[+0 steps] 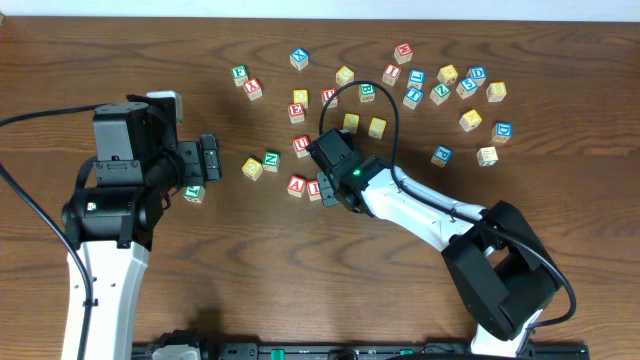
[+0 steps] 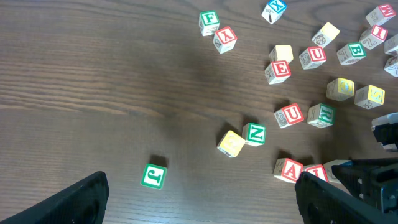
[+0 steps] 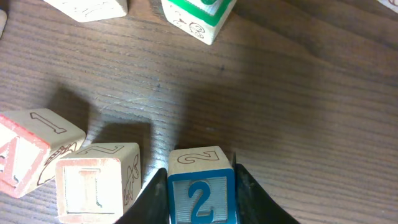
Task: Spell out AI2
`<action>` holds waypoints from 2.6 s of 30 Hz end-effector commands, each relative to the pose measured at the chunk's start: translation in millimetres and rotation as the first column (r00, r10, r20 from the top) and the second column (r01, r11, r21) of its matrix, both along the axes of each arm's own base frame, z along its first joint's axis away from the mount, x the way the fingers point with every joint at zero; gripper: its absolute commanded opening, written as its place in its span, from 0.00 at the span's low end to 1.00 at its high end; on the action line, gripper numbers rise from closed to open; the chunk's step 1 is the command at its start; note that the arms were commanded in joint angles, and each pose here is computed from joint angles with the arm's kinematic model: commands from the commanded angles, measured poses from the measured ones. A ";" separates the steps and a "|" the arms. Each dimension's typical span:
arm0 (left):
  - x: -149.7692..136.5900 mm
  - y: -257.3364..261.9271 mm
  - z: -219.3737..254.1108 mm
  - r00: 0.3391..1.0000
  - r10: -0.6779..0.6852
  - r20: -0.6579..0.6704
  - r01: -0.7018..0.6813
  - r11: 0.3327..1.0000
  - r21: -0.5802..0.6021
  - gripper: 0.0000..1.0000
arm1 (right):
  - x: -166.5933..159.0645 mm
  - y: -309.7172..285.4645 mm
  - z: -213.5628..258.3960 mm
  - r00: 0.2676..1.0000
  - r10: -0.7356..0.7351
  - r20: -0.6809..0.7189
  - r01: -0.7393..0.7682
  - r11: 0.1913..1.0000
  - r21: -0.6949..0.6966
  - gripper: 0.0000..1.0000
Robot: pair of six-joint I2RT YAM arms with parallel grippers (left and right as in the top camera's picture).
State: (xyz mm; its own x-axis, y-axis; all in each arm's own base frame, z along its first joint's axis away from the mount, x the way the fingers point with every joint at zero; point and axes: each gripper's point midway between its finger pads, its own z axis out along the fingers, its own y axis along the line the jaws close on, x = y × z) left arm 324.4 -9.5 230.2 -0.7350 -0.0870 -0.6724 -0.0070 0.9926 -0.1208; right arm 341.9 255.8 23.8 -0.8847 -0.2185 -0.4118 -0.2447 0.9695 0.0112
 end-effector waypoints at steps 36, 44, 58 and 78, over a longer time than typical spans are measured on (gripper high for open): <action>2.8 0.5 12.3 1.000 -0.002 0.031 0.002 1.000 -0.001 0.94 | 9.5 1.8 14.1 0.998 -0.041 0.054 0.041 0.999 0.004 0.49; 2.8 0.3 12.3 1.000 -0.002 0.031 0.002 1.000 -0.001 0.94 | 15.7 5.9 24.8 0.996 -0.054 0.069 0.053 0.998 0.017 0.49; 2.8 0.5 12.3 1.000 -0.002 0.031 0.002 1.000 -0.001 0.94 | 33.5 -10.5 70.0 0.983 -0.109 0.147 0.119 0.991 -0.060 0.44; 2.2 -19.1 -57.0 0.982 -0.026 -0.190 0.007 0.995 -0.102 0.67 | 34.0 -94.9 162.4 0.934 -0.266 0.240 0.298 0.949 -0.107 0.52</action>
State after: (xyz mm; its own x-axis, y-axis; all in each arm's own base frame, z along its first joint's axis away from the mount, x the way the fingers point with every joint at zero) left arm 330.7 -13.9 210.9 -0.7740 -0.1131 -0.6231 -0.0186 0.9876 -0.1561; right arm 371.0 167.6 181.3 -0.8193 -0.0582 -0.5703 0.0296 0.9892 -0.1434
